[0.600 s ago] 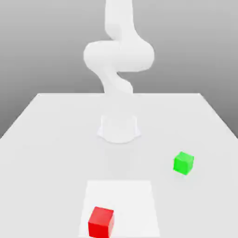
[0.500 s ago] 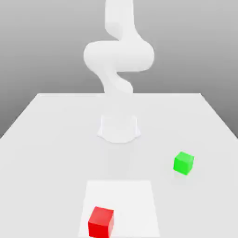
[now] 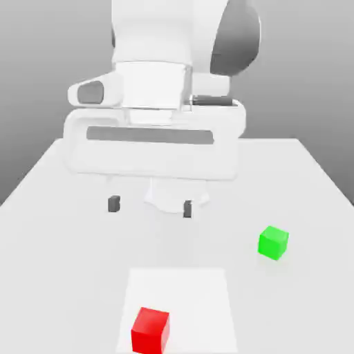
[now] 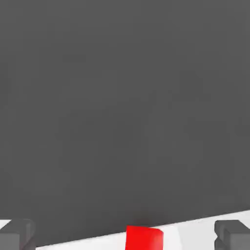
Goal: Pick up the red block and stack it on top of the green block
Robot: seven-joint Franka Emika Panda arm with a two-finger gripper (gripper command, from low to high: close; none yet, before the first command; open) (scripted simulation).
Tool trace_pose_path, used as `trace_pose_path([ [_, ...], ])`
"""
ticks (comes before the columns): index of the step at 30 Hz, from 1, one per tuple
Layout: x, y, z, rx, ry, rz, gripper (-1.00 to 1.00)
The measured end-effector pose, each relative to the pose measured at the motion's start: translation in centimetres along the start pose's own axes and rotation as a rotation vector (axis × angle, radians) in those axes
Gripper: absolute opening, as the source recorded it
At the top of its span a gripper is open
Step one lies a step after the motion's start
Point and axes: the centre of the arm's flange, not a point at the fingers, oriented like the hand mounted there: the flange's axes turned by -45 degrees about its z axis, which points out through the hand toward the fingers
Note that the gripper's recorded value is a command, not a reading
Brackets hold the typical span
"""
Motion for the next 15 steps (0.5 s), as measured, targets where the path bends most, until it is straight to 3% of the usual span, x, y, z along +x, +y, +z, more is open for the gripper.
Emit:
trace_pose_path([
  [7,-4.2,1.3,12.4,-0.022,-0.190,0.055,0.00],
  [11,-5.5,1.5,17.8,-0.024,-0.209,0.061,0.00],
  [12,-5.9,1.6,19.0,-0.024,-0.209,0.061,-1.00],
  [15,-5.9,1.6,19.0,-0.024,-0.209,0.061,-1.00],
])
